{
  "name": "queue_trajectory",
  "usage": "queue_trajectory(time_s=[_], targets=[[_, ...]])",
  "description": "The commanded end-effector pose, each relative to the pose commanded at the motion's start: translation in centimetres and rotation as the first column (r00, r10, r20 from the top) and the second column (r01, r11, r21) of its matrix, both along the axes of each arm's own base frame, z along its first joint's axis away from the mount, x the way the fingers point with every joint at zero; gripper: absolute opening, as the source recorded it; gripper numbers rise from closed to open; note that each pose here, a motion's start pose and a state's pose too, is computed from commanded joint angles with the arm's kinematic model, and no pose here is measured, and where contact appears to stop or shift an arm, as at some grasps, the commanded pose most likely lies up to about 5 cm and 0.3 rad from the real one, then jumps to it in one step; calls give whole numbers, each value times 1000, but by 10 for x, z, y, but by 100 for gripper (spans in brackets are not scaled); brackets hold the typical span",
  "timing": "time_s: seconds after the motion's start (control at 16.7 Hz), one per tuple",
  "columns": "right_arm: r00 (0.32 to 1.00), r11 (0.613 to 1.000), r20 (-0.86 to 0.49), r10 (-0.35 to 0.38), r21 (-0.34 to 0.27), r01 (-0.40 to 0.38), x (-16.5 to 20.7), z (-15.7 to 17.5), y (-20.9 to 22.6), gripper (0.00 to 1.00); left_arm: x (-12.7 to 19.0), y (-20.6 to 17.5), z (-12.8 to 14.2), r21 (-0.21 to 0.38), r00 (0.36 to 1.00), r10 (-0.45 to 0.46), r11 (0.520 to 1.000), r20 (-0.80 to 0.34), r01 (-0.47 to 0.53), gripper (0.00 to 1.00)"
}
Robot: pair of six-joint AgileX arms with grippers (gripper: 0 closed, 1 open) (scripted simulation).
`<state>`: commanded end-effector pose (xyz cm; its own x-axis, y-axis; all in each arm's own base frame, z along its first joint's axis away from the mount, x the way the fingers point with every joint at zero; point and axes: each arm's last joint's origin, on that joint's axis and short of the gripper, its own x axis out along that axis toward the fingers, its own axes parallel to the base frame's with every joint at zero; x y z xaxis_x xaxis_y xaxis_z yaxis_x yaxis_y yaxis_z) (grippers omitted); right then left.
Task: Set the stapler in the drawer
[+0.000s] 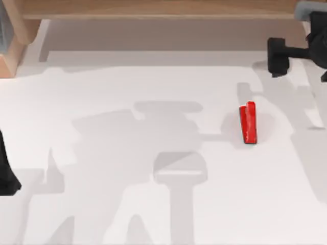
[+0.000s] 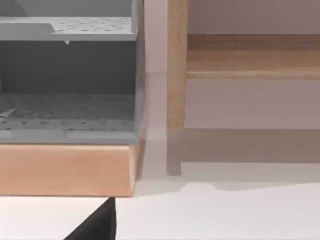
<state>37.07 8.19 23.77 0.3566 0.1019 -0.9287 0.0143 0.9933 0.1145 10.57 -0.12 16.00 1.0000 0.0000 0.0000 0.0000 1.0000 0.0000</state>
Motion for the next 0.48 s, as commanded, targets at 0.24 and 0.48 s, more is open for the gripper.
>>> queue_trajectory(time_s=[0.24,0.48], targets=[[988,999,-153,-13,-36,8,32,-30,23,100,0,0,0,0,1000,0,1000,0,0,100],[965,998,-260,-22,-69,5,47,-53,45,100,0,0,0,0,1000,0,1000,0,0,100]])
